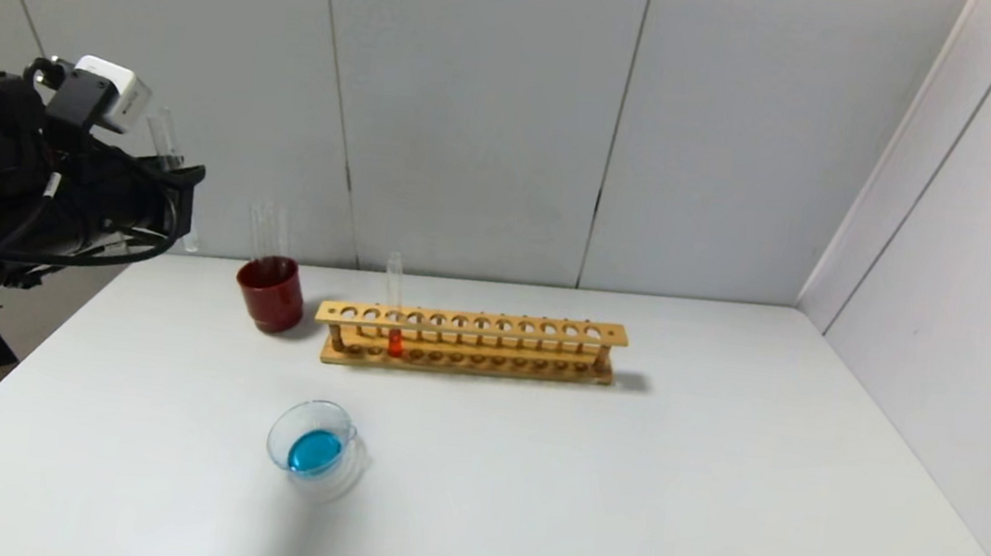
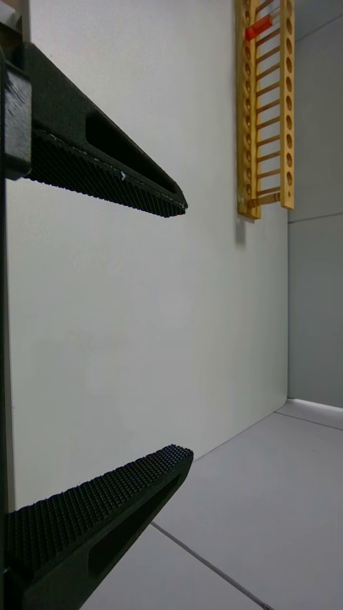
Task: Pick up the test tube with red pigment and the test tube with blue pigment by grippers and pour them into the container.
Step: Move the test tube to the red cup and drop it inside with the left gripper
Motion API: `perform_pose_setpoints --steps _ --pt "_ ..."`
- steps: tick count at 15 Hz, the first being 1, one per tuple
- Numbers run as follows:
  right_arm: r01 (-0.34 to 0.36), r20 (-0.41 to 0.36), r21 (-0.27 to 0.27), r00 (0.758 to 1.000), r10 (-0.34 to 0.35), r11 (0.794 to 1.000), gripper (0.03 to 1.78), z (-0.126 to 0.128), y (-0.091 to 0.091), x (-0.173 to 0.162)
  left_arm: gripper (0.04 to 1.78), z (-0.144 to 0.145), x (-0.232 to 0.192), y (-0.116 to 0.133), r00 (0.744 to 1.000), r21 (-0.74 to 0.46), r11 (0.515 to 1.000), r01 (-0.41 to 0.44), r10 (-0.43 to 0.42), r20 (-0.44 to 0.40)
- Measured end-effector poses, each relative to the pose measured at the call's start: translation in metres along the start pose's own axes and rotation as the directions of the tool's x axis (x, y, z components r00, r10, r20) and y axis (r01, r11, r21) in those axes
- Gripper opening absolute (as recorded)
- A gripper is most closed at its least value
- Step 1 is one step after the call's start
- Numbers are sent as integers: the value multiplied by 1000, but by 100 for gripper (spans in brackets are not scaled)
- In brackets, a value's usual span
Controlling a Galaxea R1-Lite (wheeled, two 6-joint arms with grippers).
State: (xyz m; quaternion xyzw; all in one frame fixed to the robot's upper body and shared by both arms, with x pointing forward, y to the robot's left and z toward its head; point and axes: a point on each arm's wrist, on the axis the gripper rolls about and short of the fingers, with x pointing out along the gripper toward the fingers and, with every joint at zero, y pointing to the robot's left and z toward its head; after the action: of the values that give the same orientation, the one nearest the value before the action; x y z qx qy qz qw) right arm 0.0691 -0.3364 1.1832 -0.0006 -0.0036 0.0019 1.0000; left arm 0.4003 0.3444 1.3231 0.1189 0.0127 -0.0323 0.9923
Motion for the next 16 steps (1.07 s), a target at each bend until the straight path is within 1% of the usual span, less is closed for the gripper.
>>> perform_pose_setpoints --steps 6,8,12,16 --pt "0 0 0 1000 0 1000 175 0 0 0 34 -14 35 4 1000 -67 998 12 -13 -16" --pt "0 0 0 1000 0 1000 175 0 0 0 34 -23 49 4 1000 -83 996 12 -14 -24" --pt "0 0 0 1000 0 1000 175 0 0 0 34 -45 78 2 1000 -90 996 9 -10 -9" --pt "0 0 0 1000 0 1000 175 0 0 0 34 -68 96 -3 999 -101 995 26 -30 -36"
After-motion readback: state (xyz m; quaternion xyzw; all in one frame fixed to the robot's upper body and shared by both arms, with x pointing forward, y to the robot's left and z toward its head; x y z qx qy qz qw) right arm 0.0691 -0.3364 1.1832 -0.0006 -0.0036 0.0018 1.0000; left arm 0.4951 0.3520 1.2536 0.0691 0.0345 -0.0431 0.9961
